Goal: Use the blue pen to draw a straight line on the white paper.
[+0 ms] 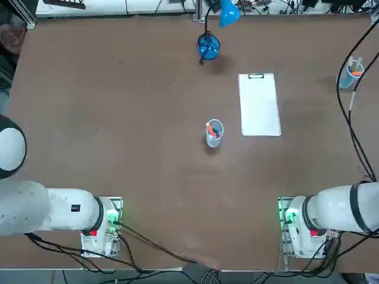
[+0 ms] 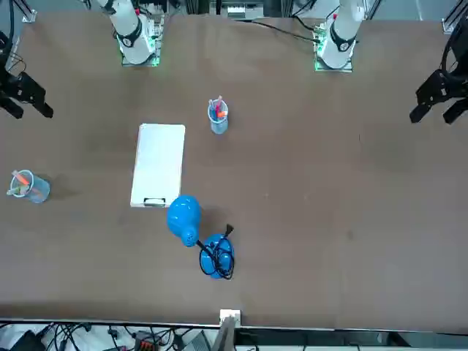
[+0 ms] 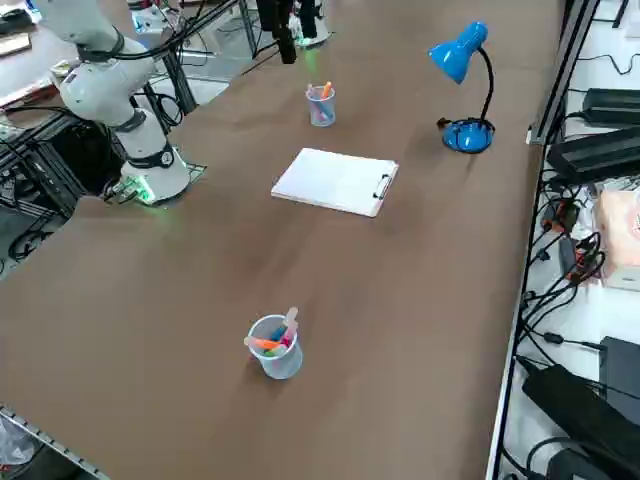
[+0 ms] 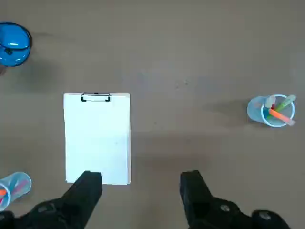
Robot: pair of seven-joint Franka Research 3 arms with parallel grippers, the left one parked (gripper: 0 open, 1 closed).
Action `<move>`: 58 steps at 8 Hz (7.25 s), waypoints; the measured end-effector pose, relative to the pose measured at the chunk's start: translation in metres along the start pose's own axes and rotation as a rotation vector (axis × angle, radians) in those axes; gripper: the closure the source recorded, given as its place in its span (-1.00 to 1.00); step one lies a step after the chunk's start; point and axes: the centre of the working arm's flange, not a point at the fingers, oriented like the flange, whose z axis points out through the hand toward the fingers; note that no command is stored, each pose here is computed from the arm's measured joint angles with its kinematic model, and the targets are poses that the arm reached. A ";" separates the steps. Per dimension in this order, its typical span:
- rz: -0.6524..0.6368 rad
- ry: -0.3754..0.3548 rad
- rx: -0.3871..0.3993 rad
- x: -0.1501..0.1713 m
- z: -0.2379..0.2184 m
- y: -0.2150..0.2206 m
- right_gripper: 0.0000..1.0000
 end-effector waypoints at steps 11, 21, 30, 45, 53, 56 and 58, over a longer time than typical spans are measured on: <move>0.033 -0.236 -0.246 0.067 0.191 0.090 -1.00; 0.256 -0.239 -0.300 0.122 0.309 0.227 -0.79; 0.328 -0.265 -0.303 0.106 0.346 0.268 -0.44; 0.350 -0.274 -0.318 0.101 0.349 0.282 -0.01; 0.346 -0.268 -0.320 0.104 0.346 0.279 0.59; 0.349 -0.231 -0.326 0.109 0.324 0.280 0.59; 0.353 -0.179 -0.333 0.113 0.282 0.279 0.59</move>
